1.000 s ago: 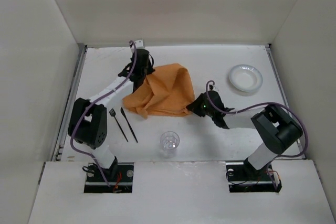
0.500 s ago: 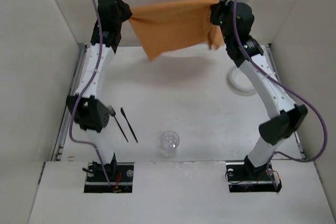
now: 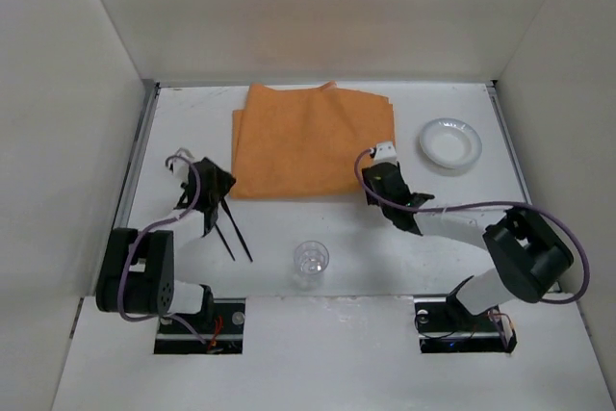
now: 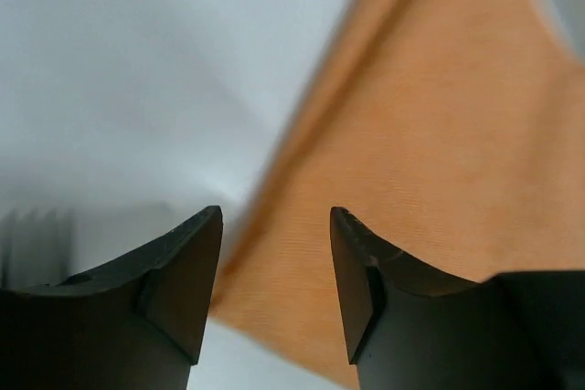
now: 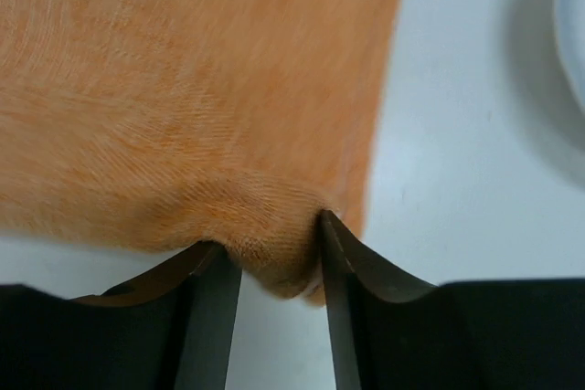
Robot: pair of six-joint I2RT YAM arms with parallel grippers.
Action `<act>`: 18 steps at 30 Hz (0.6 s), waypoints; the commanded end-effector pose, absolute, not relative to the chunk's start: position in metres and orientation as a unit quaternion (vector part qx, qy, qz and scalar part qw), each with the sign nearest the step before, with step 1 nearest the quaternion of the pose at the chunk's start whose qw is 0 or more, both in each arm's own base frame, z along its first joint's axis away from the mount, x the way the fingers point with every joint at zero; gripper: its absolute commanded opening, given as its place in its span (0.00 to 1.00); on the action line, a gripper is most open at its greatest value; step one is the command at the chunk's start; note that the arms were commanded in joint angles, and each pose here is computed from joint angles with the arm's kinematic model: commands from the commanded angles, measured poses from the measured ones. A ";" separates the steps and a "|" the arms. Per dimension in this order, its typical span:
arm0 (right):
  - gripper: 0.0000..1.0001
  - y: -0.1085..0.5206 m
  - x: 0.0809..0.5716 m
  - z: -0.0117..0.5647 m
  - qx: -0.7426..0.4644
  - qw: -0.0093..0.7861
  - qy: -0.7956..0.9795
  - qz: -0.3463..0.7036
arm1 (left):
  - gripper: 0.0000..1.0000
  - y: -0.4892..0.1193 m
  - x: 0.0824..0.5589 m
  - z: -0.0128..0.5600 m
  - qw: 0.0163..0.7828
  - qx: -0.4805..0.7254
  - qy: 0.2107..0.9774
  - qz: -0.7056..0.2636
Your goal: Set the dinner table for one person
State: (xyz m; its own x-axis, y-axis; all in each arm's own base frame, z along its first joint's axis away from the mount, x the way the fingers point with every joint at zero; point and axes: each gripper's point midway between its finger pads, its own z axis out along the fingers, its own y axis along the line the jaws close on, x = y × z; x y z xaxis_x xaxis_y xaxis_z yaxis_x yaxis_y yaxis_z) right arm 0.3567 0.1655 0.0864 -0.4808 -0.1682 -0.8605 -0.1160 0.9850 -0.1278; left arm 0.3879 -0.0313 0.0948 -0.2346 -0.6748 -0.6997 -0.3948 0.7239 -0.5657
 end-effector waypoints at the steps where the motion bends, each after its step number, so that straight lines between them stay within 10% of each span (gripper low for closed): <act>1: 0.56 0.168 0.358 0.141 0.016 0.580 0.814 0.024 | 0.48 -0.012 0.385 0.143 0.584 -0.393 0.684 -0.193; 18: 0.67 0.127 0.323 0.070 0.230 0.426 0.857 0.177 | 0.58 -0.054 0.373 0.095 0.497 -0.241 0.832 -0.045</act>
State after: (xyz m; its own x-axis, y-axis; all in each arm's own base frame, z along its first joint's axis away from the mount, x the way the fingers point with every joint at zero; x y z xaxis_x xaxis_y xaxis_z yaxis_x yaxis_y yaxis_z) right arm 0.3265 0.1060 0.0736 -0.4873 0.4761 -0.7320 0.2604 0.8794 0.3987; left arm 0.3747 -0.0540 0.0952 -0.3474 -0.5439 -0.7639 -0.3585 0.8297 -0.4278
